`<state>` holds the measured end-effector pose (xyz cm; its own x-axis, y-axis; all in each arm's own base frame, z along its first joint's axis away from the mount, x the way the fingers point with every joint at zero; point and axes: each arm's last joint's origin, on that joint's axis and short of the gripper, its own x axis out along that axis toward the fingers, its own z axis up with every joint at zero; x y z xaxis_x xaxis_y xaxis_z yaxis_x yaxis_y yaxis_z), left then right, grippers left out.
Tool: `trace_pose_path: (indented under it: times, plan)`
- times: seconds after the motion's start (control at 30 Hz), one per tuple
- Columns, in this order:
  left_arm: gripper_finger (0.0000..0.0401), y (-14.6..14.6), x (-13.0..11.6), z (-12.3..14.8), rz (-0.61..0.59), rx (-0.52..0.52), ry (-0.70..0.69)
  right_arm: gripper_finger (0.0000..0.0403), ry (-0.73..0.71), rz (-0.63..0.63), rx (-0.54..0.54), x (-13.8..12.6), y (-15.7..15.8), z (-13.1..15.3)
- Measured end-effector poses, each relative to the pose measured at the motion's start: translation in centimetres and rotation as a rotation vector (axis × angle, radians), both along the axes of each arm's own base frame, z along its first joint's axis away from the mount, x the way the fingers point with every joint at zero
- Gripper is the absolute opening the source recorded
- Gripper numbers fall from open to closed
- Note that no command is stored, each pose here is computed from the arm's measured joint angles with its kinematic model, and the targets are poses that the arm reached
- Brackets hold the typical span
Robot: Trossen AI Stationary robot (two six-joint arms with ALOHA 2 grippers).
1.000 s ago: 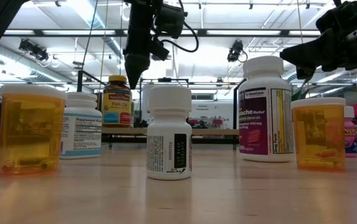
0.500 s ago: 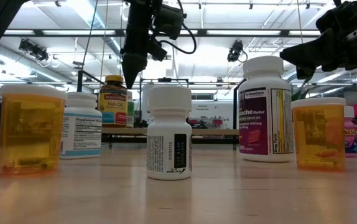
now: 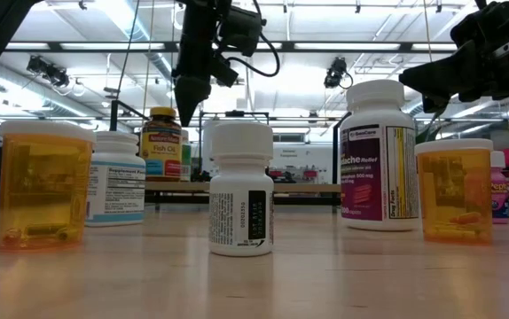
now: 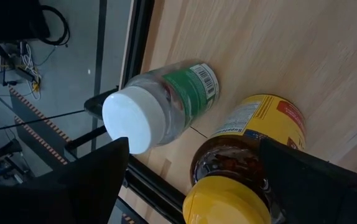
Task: Pick and place medicine bottles onto shelf by color
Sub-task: Put the top yellow pill bottle on the shelf aligned with the other transparent pill bottles, then put the bottom white green pill bottle on the shelf
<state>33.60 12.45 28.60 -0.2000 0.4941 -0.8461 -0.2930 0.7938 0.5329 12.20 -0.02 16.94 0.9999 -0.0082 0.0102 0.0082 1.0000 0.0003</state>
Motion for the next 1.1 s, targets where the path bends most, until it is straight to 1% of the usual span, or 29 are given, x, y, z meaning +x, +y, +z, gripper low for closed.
trace_pose_path:
  times: [0.13,0.27,0.37,0.57,0.7,0.8,0.93,1.1]
  plan:
    - [0.0366,0.0,0.0,0.0,-0.001,0.000,-0.002,0.0062,0.000,0.000,0.000,0.0,0.0,0.0]
    - [0.0366,0.0,0.0,0.0,-0.056,-0.012,0.030,0.0062,0.000,0.000,0.000,0.0,0.0,0.0]
    - [0.0366,0.0,0.1,0.0,-0.040,-0.005,0.008,0.0062,0.000,0.000,0.000,0.0,0.0,0.0]
    - [0.0366,0.0,0.1,0.0,-0.036,0.000,0.007,0.0062,0.000,0.000,0.000,0.0,0.0,0.0]
    - [0.0364,0.2,0.2,0.1,-0.033,0.076,0.012,0.0062,0.000,0.000,0.000,0.0,0.0,0.0]
    - [0.0356,0.1,0.3,0.2,-0.045,0.126,0.031,0.0062,0.000,0.000,0.000,0.0,0.0,0.0]
    - [0.0341,-1.1,0.5,1.0,-0.081,0.152,0.019,0.0062,0.000,0.000,0.000,0.0,0.0,0.0]
    - [0.0323,-3.8,0.6,3.8,-0.149,0.179,-0.088,0.0062,0.000,0.000,0.000,0.0,0.0,0.0]
